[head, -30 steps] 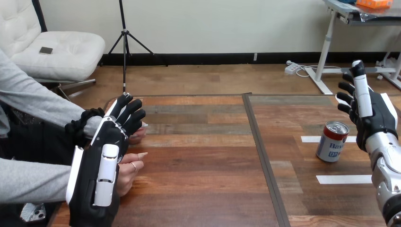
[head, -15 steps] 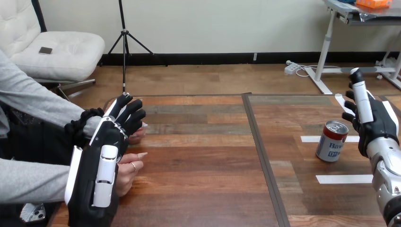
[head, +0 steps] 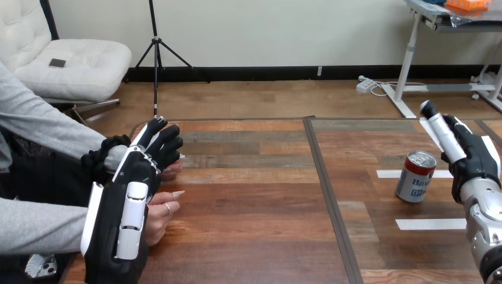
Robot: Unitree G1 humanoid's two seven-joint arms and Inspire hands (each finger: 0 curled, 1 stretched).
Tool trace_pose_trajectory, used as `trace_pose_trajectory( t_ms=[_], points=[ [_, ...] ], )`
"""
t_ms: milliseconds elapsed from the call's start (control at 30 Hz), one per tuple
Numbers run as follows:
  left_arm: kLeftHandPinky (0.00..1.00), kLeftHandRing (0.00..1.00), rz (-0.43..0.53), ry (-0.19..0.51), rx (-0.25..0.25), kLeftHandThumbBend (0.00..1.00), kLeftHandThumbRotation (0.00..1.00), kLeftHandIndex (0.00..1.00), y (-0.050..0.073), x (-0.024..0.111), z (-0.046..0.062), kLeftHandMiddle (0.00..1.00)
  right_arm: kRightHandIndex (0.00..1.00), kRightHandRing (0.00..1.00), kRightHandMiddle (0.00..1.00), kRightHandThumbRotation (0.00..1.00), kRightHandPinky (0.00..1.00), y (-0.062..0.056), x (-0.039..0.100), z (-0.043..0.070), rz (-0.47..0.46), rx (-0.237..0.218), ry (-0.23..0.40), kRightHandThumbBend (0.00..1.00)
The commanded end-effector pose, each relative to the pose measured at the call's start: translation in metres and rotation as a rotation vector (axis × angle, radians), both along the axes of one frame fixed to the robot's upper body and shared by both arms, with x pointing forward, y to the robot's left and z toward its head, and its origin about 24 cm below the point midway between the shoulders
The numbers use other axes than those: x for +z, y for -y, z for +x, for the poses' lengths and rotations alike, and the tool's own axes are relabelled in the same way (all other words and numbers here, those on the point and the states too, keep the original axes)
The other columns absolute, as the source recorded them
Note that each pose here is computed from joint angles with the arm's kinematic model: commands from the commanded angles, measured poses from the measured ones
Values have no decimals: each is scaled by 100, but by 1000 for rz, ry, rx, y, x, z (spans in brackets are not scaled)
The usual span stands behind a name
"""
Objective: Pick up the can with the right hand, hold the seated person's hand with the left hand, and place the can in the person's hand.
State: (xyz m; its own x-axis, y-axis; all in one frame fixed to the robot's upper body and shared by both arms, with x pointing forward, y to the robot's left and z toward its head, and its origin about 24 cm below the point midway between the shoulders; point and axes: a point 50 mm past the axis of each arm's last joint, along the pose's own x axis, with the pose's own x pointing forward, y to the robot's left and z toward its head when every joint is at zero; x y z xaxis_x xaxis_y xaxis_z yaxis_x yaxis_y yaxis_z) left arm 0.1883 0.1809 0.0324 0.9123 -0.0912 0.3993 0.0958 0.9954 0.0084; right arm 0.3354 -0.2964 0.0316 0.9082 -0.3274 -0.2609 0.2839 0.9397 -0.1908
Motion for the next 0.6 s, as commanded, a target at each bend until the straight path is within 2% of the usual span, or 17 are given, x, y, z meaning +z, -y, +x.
trace_pose_trajectory(
  t_ms=[0,233,433,567],
  points=[
    [85,86,4,65,-5,44,100,89,-2,13,10,87,95,97,98,45,88,0,25,15,-21,0,73,100],
    [85,86,7,64,-3,44,99,89,-3,13,10,87,96,97,98,38,87,-1,23,14,-6,3,64,100],
    [86,86,10,61,-1,45,99,88,-3,14,10,87,97,95,96,36,87,-2,21,13,-42,10,58,100],
    [87,87,13,59,-3,46,99,89,-3,14,10,87,98,95,97,35,86,-3,21,13,-9,15,67,100]
  ],
)
